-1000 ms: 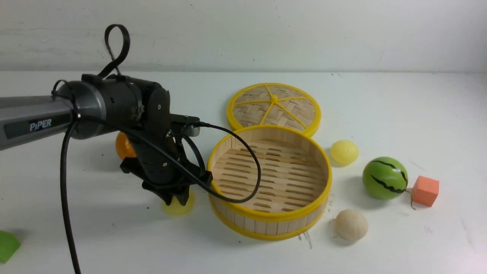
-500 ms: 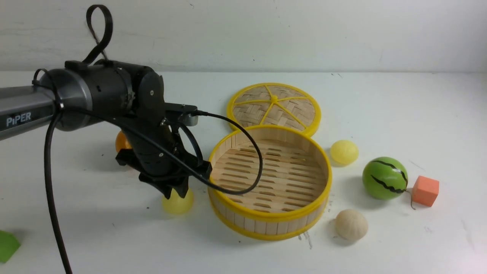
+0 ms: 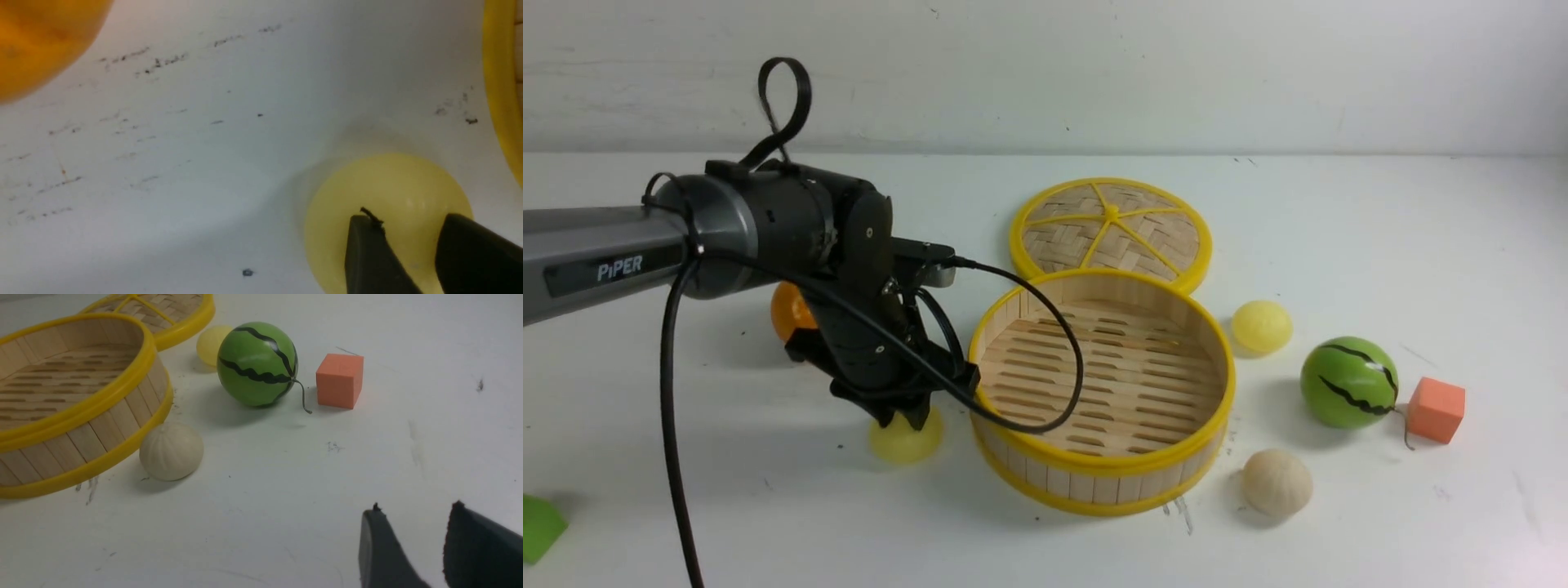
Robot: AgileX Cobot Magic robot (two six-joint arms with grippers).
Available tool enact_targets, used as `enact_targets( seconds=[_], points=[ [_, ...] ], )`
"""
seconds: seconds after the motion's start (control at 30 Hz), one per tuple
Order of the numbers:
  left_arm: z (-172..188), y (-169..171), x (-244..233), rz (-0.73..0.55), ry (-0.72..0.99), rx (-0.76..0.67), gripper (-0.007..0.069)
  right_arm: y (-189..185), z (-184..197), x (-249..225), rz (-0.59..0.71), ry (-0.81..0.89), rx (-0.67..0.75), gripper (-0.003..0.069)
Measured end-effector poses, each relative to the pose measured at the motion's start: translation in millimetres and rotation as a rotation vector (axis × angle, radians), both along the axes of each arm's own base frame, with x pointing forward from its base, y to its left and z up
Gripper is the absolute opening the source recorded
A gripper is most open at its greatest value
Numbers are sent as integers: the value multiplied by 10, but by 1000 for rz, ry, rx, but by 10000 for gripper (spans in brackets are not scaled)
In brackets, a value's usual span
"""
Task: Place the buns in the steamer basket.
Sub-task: Use the left arm to grab a steamed stuffed bun, then use the left arm to put the steamed stuffed bun into the steamer
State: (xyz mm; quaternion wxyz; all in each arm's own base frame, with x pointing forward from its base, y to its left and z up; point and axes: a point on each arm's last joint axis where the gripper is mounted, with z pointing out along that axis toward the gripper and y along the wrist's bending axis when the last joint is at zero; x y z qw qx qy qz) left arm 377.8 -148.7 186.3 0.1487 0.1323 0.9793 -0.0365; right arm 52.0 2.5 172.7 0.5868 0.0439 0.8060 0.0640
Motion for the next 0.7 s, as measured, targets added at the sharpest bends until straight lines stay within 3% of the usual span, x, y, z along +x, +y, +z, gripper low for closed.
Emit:
enact_targets(
  seconds=[0.07,0.13,0.17,0.2,0.27,0.5,0.57,0.7],
  points=[
    [0,0,1,0,-1,0,213,0,0,0,0,0,0,239],
    [0,0,1,0,-1,0,120,0,0,0,0,0,-1,239],
    [0,0,1,0,-1,0,110,0,0,0,0,0,-1,239],
    [-4,-1,2,0,0,0,34,0,0,0,0,0,-1,239],
    [12,4,13,-7,0,12,-13,0,0,0,0,0,-1,239],
    [519,-112,-35,-31,-21,9,-13,0,0,0,0,0,-1,239],
    [877,-347,-111,-119,-118,-49,-13,0,0,0,0,0,-1,239],
    [1018,-635,-128,-197,-186,-102,-13,0,0,0,0,0,-1,239]
  ],
)
